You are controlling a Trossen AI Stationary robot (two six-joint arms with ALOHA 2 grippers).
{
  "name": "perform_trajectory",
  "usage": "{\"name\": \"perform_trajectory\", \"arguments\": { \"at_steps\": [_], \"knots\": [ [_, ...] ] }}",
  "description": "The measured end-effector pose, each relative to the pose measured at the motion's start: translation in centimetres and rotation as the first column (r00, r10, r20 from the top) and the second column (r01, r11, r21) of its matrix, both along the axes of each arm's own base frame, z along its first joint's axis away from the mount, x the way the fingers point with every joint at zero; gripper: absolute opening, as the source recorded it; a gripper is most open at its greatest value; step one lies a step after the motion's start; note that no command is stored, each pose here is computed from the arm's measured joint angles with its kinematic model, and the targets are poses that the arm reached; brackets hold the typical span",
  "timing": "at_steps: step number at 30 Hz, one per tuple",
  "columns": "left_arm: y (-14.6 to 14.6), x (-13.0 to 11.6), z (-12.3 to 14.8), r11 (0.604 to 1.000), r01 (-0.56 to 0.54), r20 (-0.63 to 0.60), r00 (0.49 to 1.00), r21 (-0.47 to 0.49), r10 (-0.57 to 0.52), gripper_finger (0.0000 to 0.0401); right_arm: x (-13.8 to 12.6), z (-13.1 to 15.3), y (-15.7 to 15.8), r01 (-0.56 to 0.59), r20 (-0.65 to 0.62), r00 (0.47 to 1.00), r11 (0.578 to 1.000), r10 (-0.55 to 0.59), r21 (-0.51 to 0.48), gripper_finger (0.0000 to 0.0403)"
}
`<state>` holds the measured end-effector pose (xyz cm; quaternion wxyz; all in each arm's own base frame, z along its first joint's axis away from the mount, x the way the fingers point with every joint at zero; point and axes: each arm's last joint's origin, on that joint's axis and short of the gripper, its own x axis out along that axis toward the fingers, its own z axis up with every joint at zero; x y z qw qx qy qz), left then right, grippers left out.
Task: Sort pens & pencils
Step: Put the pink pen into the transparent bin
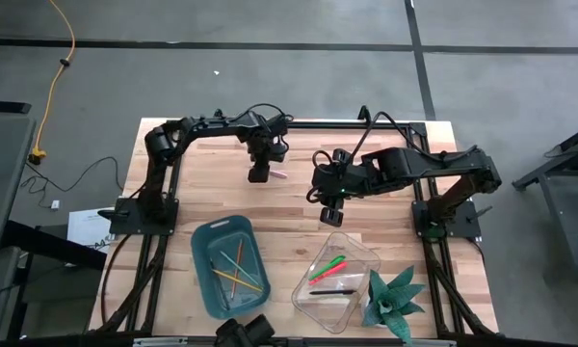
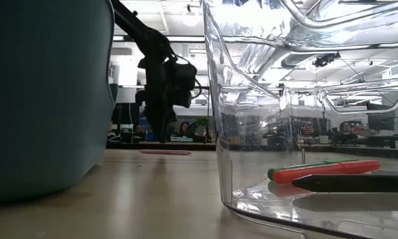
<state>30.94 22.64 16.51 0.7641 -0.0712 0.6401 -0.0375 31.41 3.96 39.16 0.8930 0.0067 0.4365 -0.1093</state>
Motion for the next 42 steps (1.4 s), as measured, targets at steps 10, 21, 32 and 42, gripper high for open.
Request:
{"name": "perform_trajectory", "arguments": {
  "at_steps": [10, 21, 32, 42],
  "knots": [
    [0.2, 0.5, -0.4, 0.998, 0.006, -0.022, 1.0, 0.063, -0.005, 0.011, 0.0, 0.0, 0.0, 0.014, 0.003, 1.0, 1.0, -0.014, 0.011, 0.0129],
    [0.4, 0.7, -0.3, 0.997, -0.006, 0.0, 1.0, 0.08, 0.006, 0.011, 0.0, 0.0, 0.0, 0.014, 0.001, 1.0, 1.0, -0.014, 0.011, 0.0129],
    [0.5, 0.9, -0.3, 0.997, -0.023, 0.03, 0.999, 0.067, 0.021, 0.011, 0.0, 0.0, 0.0, 0.014, 0.003, 1.0, 1.0, -0.014, 0.011, 0.0129],
    [1.6, 0.0, -0.3, 0.996, -0.085, 0.056, 0.995, -0.002, 0.085, 0.011, 0.0, 0.0, 0.0, 0.012, 0.002, 1.0, 1.0, -0.013, 0.02, 0.0129]
  ]
}}
